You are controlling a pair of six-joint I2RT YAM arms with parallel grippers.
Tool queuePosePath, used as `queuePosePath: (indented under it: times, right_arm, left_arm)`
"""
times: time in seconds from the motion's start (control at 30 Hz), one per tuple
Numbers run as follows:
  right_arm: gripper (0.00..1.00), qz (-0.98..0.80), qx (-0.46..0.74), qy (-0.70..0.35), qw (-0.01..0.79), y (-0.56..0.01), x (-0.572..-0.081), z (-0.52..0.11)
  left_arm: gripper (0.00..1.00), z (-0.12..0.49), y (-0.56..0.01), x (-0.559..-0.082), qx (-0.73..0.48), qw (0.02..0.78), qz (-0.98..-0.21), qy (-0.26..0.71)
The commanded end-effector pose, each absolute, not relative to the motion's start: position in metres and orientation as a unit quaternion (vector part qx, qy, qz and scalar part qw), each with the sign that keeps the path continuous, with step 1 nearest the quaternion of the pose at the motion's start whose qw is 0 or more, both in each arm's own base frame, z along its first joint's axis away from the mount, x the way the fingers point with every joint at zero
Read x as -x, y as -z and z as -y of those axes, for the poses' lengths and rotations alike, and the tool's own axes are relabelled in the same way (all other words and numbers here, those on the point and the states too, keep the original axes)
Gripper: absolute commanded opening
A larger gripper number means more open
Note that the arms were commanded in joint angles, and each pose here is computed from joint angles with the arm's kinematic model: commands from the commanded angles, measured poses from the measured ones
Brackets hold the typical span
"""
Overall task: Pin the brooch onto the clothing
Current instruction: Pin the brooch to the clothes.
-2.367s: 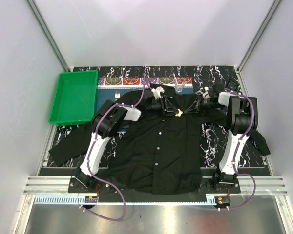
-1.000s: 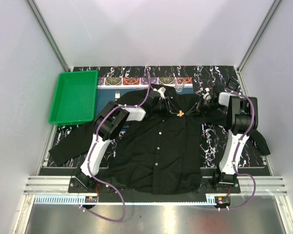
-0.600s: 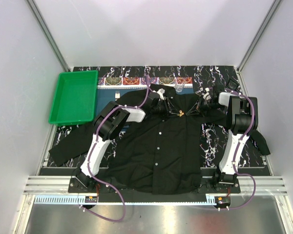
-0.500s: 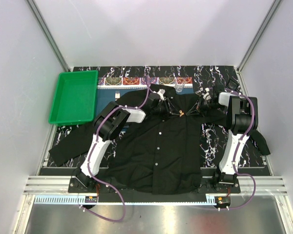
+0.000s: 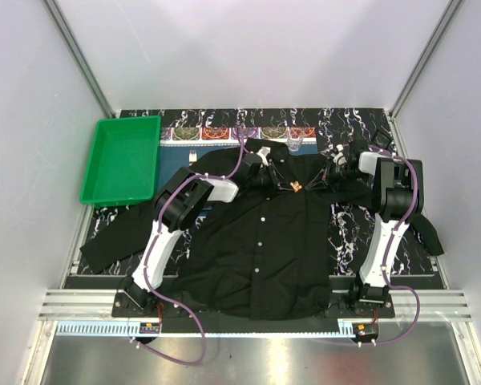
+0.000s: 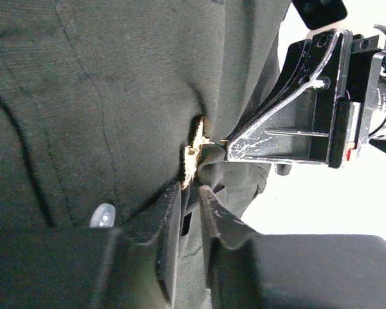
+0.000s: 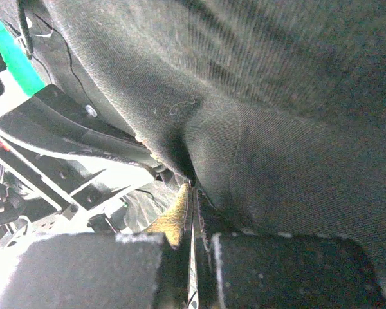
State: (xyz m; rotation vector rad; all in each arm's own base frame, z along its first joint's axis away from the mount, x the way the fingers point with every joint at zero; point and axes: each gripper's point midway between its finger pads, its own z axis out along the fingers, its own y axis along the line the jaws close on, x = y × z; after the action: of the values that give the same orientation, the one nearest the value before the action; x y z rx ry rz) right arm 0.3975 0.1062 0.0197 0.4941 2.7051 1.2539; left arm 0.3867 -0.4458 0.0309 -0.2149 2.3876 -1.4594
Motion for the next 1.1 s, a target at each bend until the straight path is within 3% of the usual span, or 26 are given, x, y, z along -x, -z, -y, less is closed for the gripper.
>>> queuePosePath:
  times: [0.0,0.1,0.43,0.73,0.9,1.07]
  right_arm:
    - [0.0,-0.893,-0.135,-0.421,0.083,-0.043,-0.4,-0.107]
    - [0.0,-0.892,-0.117,-0.427,0.092,-0.051,-0.4,-0.111]
    - [0.0,-0.888,-0.054,-0.438,0.129,-0.08,-0.403,-0.122]
    - [0.13,-0.9,-0.027,-0.419,0.115,-0.074,-0.399,-0.13]
    - [0.13,-0.908,-0.028,-0.405,0.106,-0.067,-0.397,-0.127]
    - [0.3,-0.906,-0.021,-0.411,0.1,-0.069,-0.396,-0.129]
  left_arm:
    - [0.14,0.452,-0.044,-0.398,0.07,0.185,-0.83,0.522]
    - [0.0,0.453,-0.044,-0.398,0.06,0.186,-0.829,0.524]
    - [0.0,0.46,-0.039,-0.396,0.049,0.172,-0.827,0.534]
    - [0.0,0.463,-0.043,-0.394,0.045,0.163,-0.818,0.549]
    - [0.0,0.465,-0.047,-0.394,0.04,0.165,-0.812,0.558]
    - [0.0,0.465,-0.046,-0.393,0.044,0.16,-0.811,0.561]
